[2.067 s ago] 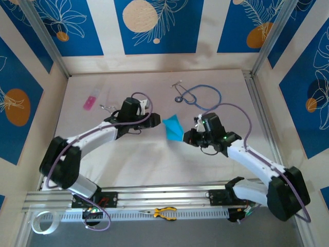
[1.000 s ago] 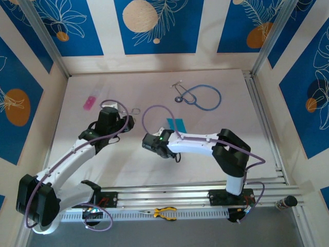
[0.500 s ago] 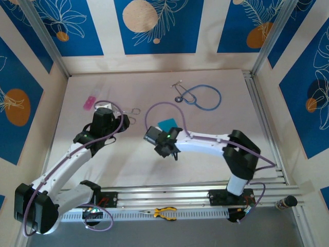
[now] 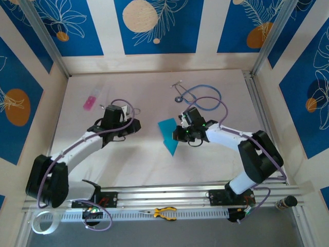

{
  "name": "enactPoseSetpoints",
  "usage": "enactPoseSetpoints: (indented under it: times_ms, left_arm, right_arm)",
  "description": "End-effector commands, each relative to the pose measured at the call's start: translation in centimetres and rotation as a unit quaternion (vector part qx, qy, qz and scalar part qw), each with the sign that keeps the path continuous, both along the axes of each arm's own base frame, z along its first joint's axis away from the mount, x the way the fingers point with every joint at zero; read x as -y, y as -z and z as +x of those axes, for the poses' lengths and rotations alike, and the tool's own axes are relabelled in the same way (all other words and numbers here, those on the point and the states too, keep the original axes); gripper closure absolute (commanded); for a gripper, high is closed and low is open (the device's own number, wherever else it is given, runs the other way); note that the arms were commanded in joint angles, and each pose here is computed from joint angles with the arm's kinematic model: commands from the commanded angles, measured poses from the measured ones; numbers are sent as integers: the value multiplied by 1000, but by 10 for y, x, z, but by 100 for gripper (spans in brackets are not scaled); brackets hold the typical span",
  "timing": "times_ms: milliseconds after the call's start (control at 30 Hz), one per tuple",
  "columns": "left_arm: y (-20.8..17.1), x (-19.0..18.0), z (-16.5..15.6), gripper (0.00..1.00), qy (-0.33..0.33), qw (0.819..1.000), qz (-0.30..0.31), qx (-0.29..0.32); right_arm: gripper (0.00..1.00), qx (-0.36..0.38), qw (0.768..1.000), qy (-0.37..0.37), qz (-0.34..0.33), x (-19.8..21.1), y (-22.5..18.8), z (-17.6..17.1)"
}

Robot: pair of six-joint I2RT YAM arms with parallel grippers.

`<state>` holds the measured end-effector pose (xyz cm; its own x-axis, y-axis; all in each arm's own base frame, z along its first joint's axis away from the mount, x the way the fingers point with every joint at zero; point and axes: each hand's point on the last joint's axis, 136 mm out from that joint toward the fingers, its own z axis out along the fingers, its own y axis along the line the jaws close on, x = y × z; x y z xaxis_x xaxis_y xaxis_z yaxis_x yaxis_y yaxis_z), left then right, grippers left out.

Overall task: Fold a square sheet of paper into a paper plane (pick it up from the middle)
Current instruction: Fold the wing for the fifth time at the center of the table.

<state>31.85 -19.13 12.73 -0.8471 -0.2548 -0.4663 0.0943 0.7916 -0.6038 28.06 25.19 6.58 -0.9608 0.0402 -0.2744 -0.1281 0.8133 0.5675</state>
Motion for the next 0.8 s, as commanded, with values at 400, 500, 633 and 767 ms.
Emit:
enactPoseSetpoints:
  times_ms: [400,500,633,767]
  left_arm:
    - [8,51,7,78,68,989,-116,-58]
    - [13,63,7,81,79,987,-121,-70]
    - [21,81,7,84,94,984,-119,-90]
    - [36,94,8,88,95,983,-109,-112]
  right_arm:
    - [92,-116,992,44,3,-15,52,-10]
    - [92,-141,987,72,-16,-15,62,-20]
    - [92,-170,977,117,-48,-12,69,-31]
    - [93,-189,967,164,-55,-12,71,-37]
